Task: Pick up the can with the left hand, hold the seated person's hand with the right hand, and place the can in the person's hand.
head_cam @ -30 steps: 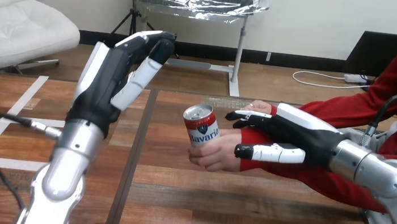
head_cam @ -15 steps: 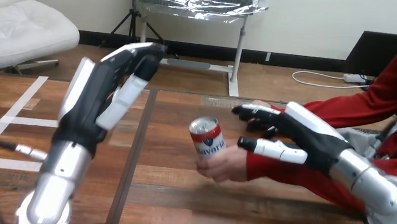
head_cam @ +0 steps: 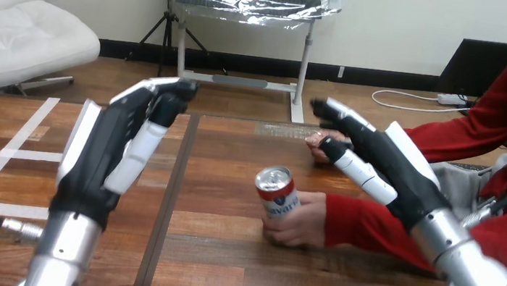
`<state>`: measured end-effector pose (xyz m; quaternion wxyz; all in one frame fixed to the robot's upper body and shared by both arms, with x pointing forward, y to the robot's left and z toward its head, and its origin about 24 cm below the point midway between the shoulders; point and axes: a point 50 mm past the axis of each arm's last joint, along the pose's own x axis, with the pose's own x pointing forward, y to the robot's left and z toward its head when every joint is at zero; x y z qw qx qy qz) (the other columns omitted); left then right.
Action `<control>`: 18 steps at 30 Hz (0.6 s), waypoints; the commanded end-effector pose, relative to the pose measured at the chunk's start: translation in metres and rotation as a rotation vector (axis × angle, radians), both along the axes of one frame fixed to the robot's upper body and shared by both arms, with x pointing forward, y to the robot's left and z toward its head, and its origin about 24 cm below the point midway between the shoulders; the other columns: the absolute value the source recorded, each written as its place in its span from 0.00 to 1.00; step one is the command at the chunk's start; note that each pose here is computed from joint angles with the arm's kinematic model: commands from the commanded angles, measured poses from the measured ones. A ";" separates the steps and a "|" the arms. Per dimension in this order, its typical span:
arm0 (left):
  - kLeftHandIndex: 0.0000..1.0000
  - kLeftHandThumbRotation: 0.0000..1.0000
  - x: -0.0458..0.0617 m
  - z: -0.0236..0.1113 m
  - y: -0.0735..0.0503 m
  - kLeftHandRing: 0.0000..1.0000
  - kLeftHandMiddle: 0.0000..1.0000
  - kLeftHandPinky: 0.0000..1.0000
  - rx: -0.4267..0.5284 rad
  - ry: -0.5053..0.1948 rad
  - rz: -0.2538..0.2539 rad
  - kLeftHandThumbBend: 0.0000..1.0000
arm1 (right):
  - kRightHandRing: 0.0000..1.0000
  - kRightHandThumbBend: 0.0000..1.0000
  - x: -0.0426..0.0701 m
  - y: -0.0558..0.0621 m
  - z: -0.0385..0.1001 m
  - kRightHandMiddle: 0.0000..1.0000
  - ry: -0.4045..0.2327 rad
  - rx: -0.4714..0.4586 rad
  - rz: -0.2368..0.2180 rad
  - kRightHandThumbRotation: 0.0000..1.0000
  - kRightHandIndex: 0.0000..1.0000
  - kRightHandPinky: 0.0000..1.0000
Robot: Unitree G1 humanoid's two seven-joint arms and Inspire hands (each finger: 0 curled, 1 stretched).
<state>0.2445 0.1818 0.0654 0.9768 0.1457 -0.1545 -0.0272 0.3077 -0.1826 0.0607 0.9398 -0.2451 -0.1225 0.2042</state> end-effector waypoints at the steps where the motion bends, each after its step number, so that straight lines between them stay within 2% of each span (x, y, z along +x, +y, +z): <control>1: 0.70 1.00 -0.007 0.019 0.003 0.73 0.75 0.64 -0.039 -0.100 0.004 0.60 | 0.92 0.75 -0.004 0.017 0.035 0.93 -0.211 0.176 0.022 1.00 0.93 0.85; 10: 0.72 1.00 -0.015 0.026 0.008 0.72 0.75 0.62 -0.008 -0.109 0.004 0.60 | 0.95 0.81 -0.023 0.034 0.040 0.96 -0.277 0.346 0.058 1.00 0.94 0.90; 18: 0.72 1.00 -0.018 0.037 0.010 0.72 0.76 0.62 -0.007 -0.146 0.015 0.62 | 0.95 0.89 -0.039 0.044 0.041 0.95 -0.273 0.395 0.099 1.00 0.94 0.92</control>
